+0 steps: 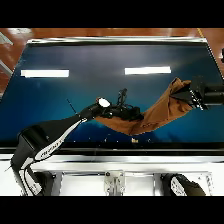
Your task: Fold the shirts.
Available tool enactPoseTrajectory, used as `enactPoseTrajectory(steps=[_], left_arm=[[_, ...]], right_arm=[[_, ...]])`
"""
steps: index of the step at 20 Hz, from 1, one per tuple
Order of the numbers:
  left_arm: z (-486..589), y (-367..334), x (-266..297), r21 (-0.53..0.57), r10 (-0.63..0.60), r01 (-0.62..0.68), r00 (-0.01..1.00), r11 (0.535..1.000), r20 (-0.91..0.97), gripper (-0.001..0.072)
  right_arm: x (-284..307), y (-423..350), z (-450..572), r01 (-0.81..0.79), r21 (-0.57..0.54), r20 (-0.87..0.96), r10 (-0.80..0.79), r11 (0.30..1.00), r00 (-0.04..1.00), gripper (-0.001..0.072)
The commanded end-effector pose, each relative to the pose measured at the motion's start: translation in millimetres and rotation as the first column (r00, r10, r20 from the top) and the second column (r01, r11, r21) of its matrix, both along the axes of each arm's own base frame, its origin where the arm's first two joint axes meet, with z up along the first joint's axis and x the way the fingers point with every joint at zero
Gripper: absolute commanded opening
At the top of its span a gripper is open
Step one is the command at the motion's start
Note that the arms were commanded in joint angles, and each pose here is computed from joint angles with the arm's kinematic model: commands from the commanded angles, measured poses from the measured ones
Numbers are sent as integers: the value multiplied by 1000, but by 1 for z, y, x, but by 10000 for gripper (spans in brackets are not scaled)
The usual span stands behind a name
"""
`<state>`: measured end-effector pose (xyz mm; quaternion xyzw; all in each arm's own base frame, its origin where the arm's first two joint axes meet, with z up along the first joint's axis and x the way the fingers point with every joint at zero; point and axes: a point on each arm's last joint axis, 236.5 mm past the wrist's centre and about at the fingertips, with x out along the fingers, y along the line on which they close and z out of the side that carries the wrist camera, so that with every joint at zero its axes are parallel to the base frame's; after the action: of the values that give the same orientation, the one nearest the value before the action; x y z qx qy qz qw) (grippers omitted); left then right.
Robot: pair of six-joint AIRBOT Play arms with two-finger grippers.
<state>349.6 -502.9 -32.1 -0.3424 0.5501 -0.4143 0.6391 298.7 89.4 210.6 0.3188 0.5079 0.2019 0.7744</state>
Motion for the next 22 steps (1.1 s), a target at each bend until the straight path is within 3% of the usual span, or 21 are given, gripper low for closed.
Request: enactPoseTrajectory(steps=[1,5,9,11,13,15,18,19,21,22], left_arm=[[24,36,50,-22,95,-94,994,995,62,34],[105,173,139,20,241,-258,924,966,298,34],[233,337,177,-75,480,-514,727,855,491,34],[294,400,157,-123,535,-577,628,807,565,34],[336,436,121,-136,532,-590,575,796,621,35],[361,447,78,-113,485,-564,571,818,662,35],[381,435,16,-45,376,-499,588,865,716,35],[387,431,5,-27,353,-501,570,865,742,35],[399,423,-14,-10,321,-506,533,863,783,35],[402,422,-19,-6,314,-508,523,861,792,35]], right_arm=[[6,-10,-6,40,-39,-3,-40,998,999,52],[38,24,-12,1,-27,58,1,1000,998,52],[77,114,-53,-119,8,60,118,993,991,52],[88,166,-94,-173,13,24,173,985,985,52],[93,211,-145,-206,9,-32,206,979,978,53],[97,250,-192,-189,46,-94,192,981,977,53],[112,290,-235,-55,200,-196,95,978,976,59],[118,299,-240,-6,259,-222,66,966,973,116],[126,312,-237,37,355,-232,50,934,971,527],[130,313,-230,29,377,-207,54,926,977,590]])
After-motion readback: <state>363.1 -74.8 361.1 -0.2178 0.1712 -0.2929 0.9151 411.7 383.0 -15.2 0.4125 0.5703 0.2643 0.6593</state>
